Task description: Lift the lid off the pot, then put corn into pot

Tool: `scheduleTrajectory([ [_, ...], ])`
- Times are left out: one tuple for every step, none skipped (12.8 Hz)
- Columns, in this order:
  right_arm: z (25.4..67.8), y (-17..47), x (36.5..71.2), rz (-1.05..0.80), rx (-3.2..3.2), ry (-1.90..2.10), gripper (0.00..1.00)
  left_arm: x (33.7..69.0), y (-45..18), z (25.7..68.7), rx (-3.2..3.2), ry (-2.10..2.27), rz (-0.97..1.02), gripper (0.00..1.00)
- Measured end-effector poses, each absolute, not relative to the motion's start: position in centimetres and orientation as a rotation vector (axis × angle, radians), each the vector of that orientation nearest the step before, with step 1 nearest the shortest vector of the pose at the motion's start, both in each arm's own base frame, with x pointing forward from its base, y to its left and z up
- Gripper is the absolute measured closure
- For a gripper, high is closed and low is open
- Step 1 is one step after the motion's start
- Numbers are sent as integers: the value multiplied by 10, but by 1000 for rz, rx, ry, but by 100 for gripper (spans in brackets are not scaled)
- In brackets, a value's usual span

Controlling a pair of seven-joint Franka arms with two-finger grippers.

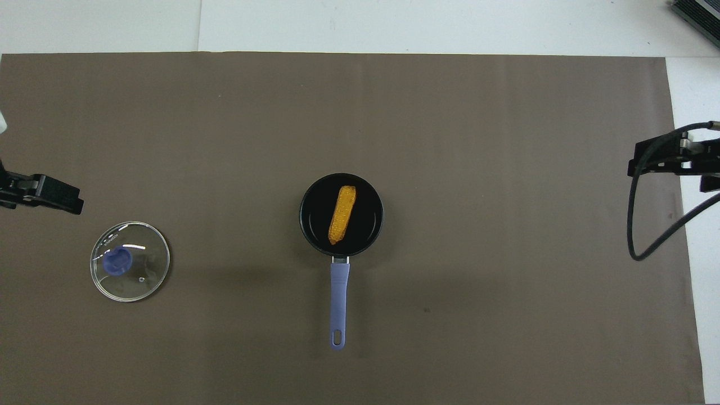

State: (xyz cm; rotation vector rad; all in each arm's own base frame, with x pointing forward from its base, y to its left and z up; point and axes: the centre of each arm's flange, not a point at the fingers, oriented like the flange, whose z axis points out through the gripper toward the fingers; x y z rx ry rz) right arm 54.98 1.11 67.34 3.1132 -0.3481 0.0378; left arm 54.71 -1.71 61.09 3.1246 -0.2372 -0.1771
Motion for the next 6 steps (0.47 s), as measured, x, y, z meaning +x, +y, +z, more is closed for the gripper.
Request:
scheduleTrajectory([
  [671, 11, 547, 25, 3118, -318, 0, 547, -17, 611, 3124, -237, -178, 0],
  [668, 11, 542, 12, 3121, -295, 0, 547, -17, 610, 3124, -237, -182, 0],
  [667, 11, 539, 5, 3122, -289, 0, 547, -17, 610, 3124, -237, -185, 0],
  [667, 11, 537, 4, 3122, -289, 0, 546, -17, 609, 3123, -237, -190, 0],
  [667, 11, 536, 2, 3122, -289, 0, 546, -17, 609, 3123, -237, -191, 0],
  [666, 11, 536, 0, 3122, -289, 0, 546, -17, 609, 3123, -237, -191, 0],
])
